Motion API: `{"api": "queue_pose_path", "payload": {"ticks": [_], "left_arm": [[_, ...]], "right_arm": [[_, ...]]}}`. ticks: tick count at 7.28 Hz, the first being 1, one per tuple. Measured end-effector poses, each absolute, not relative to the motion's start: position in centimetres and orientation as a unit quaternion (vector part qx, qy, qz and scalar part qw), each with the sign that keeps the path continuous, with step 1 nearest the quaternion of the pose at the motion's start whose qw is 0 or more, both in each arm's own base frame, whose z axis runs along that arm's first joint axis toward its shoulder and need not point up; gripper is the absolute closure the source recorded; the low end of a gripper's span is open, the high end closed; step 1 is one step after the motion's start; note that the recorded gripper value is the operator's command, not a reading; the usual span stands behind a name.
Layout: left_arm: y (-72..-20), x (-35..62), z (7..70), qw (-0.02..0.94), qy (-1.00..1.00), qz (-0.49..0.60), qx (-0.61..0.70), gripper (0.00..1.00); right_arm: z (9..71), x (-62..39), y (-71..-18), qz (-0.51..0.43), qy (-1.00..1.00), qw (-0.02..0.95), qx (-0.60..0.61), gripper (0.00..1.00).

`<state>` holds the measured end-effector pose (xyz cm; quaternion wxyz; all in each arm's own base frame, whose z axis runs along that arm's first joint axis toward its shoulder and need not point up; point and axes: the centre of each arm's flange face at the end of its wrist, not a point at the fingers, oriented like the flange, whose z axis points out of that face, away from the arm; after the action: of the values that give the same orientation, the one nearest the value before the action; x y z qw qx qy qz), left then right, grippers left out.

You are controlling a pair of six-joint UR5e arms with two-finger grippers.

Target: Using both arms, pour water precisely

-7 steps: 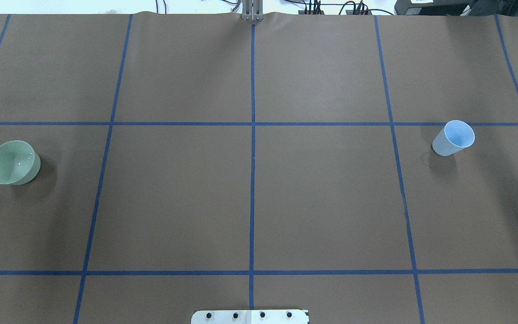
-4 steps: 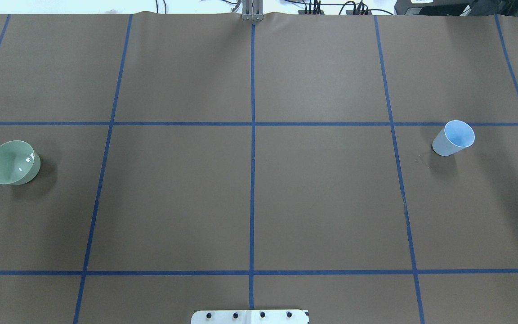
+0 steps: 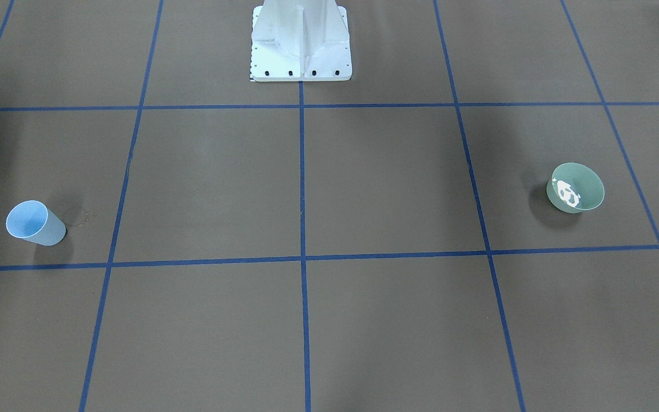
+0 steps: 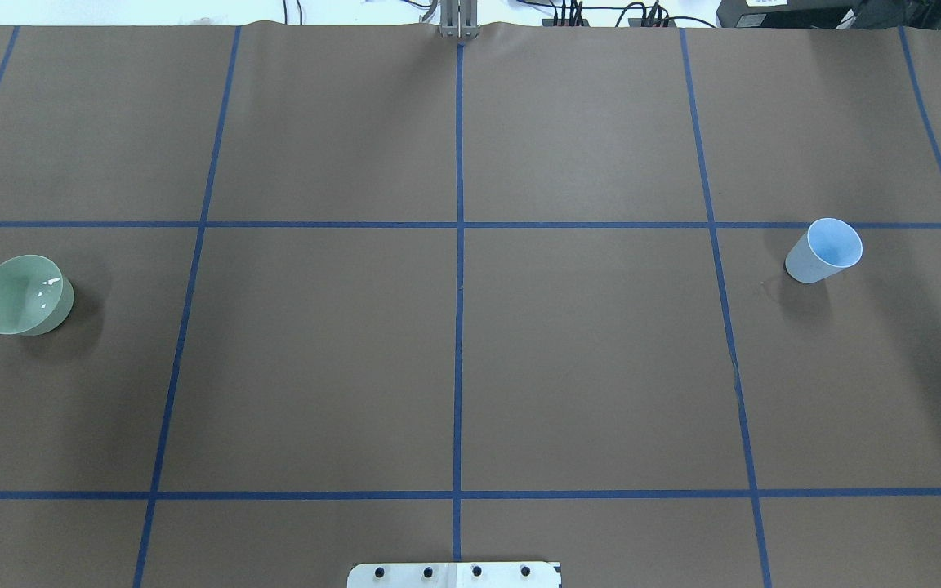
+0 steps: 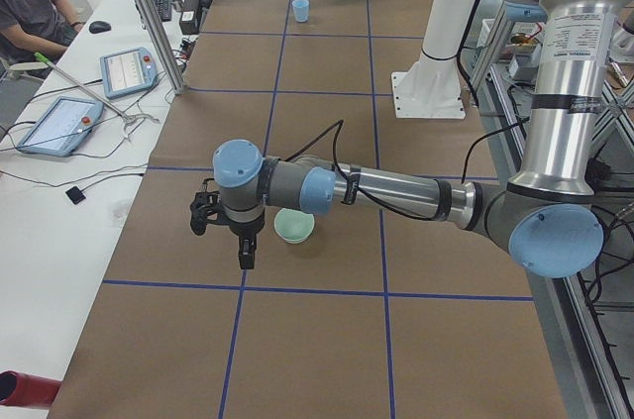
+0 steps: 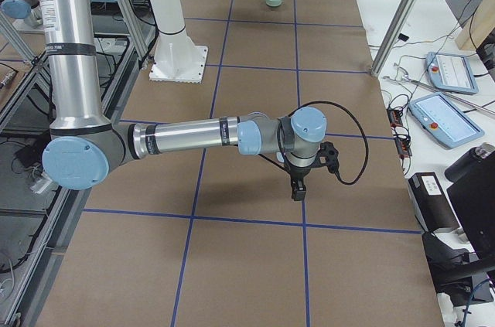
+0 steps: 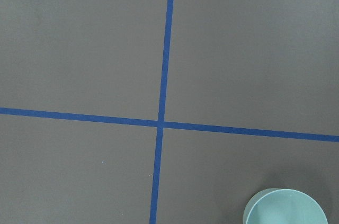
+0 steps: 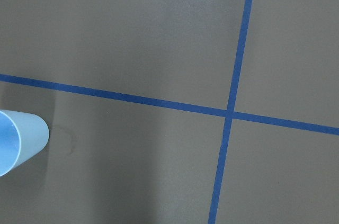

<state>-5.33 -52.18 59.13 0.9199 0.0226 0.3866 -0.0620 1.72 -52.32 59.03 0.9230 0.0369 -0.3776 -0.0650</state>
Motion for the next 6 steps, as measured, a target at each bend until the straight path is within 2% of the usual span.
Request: {"api": "queue_pose_path", "payload": {"ticks": [2,6], "left_arm": [[-49.8,-5.3,61.5,0.919,0.388,-0.069,0.004,0.00],[-47.6,-5.2,62.4,0.915,0.401,-0.042,0.011,0.00]], "right_arm": [[59.5,2.0,-51.0,-0.063,-0.377,0.923,0.039,0.00],[60.2,2.6,-49.4,-0.058,-0.375,0.924,0.041,0.00]]}}
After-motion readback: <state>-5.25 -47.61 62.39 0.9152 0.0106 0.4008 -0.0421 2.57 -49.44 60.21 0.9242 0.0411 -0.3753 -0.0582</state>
